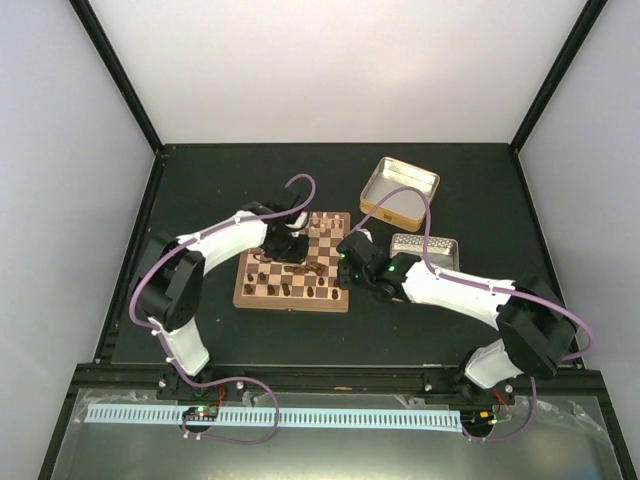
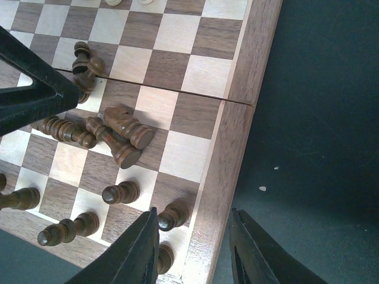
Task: Set up the chess pieces on the board
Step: Pick up the chess piece from the chessboard.
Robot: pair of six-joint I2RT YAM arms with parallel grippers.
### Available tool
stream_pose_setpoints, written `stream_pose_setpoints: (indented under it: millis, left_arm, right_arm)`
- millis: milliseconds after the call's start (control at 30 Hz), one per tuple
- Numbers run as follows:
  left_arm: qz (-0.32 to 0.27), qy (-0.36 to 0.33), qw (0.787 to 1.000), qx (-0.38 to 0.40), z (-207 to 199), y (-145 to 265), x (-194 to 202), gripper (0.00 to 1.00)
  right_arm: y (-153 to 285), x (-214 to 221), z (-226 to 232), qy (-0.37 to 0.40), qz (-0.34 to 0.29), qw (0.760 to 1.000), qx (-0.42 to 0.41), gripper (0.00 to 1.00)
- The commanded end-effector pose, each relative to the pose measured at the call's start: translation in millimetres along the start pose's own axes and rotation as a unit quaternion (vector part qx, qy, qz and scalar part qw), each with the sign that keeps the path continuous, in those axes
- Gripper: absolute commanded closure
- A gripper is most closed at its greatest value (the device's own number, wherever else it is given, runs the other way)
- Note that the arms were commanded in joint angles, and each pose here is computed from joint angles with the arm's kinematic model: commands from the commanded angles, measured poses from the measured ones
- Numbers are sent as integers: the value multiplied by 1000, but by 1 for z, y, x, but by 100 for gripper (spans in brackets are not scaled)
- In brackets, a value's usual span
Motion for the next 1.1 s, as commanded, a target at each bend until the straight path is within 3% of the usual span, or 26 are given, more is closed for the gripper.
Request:
stream_pose_setpoints:
  millis: [0,467,700,900,1067]
  left_arm:
    - [-6,-14,1000,-17,1,3,-11,76]
    - [-13,-22,999,-38,6,13,-11,97]
    - [-24,-36,999,-30,4,34,-3,98]
    - [-41,-48,998,-6,-3,48,0,98]
    - [-51,-43,998,-9,-1,53,0,98]
  right_arm:
    - [3,-6,-1,-11,-14,1000,-5,67]
    - [2,-5,0,-8,-10,1000,-5,67]
    - [2,-6,9,-6,-4,1000,-27,67]
    - [-2,-11,38,-46,45,987,-147,66]
    - [0,-27,53,-54,46,981,-180,66]
Point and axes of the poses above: each gripper's point midway between its finger pads, its own y axis back along the fingers, its own z axis along the line the jaws close on, x = y × z, the point moved 3 cm from there along y, back along the fingers, and after that the axes turned 9 degrees about -y, right-handed, at the moved point
